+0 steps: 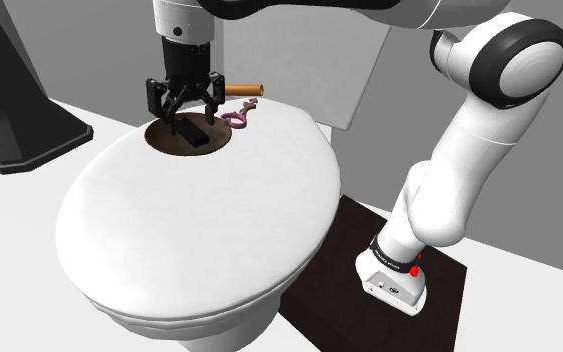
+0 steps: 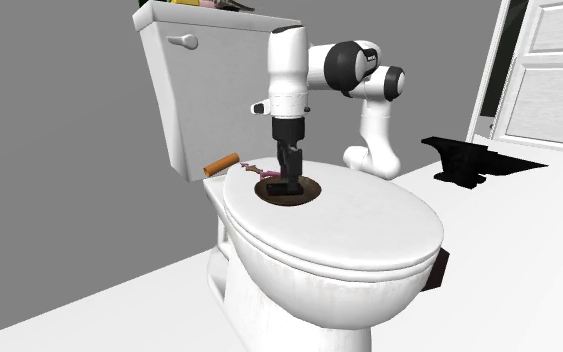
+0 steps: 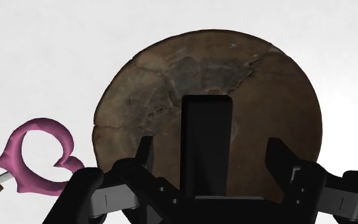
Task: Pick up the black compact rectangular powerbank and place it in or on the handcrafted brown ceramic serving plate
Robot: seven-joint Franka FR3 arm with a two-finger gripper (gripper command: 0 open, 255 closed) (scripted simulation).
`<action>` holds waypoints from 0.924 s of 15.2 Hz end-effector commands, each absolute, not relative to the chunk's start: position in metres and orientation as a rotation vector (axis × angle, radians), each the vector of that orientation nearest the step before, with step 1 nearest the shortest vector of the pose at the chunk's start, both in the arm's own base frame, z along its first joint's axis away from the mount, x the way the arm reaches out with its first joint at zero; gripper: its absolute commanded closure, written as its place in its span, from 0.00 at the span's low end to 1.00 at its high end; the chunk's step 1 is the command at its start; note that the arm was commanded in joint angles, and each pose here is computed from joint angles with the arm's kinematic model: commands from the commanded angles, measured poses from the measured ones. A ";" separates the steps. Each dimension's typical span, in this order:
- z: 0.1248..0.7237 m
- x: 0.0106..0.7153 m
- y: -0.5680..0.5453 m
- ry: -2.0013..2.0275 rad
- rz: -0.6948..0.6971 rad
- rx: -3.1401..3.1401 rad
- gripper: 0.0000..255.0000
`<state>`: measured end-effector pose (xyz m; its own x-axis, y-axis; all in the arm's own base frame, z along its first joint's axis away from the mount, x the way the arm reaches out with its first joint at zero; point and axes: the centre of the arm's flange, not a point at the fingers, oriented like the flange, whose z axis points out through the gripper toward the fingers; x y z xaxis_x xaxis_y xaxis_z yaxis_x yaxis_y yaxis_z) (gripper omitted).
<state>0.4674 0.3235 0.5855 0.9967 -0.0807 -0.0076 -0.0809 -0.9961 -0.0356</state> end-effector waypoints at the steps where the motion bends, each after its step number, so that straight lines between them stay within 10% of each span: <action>1: 0.585 0.467 0.323 0.126 0.010 -3.103 0.00; 14: 0.635 0.468 0.322 0.126 0.010 -3.103 0.00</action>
<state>0.4676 0.3217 0.6354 0.9967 -0.0807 -0.0076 -0.0809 -0.9961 -0.0356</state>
